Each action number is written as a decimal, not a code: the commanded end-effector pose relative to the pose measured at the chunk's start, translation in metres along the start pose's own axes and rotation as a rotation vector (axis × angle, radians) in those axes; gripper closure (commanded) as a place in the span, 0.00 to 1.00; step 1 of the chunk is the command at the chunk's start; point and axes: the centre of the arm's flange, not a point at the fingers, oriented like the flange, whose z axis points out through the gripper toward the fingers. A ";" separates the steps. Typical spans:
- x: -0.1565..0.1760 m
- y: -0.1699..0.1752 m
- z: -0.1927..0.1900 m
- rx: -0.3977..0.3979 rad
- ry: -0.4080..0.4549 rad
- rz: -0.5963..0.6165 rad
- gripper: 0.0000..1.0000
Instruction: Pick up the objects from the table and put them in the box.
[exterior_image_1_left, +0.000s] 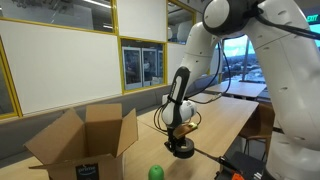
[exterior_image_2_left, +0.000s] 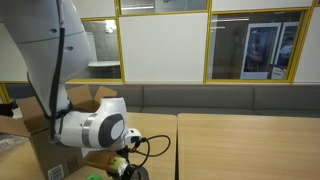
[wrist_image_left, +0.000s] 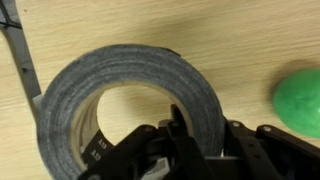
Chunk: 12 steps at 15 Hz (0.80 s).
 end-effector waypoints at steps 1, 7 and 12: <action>-0.012 -0.017 -0.079 -0.050 0.061 -0.006 0.81; -0.018 -0.047 -0.169 -0.088 0.166 -0.021 0.81; -0.021 -0.079 -0.233 -0.086 0.252 -0.050 0.81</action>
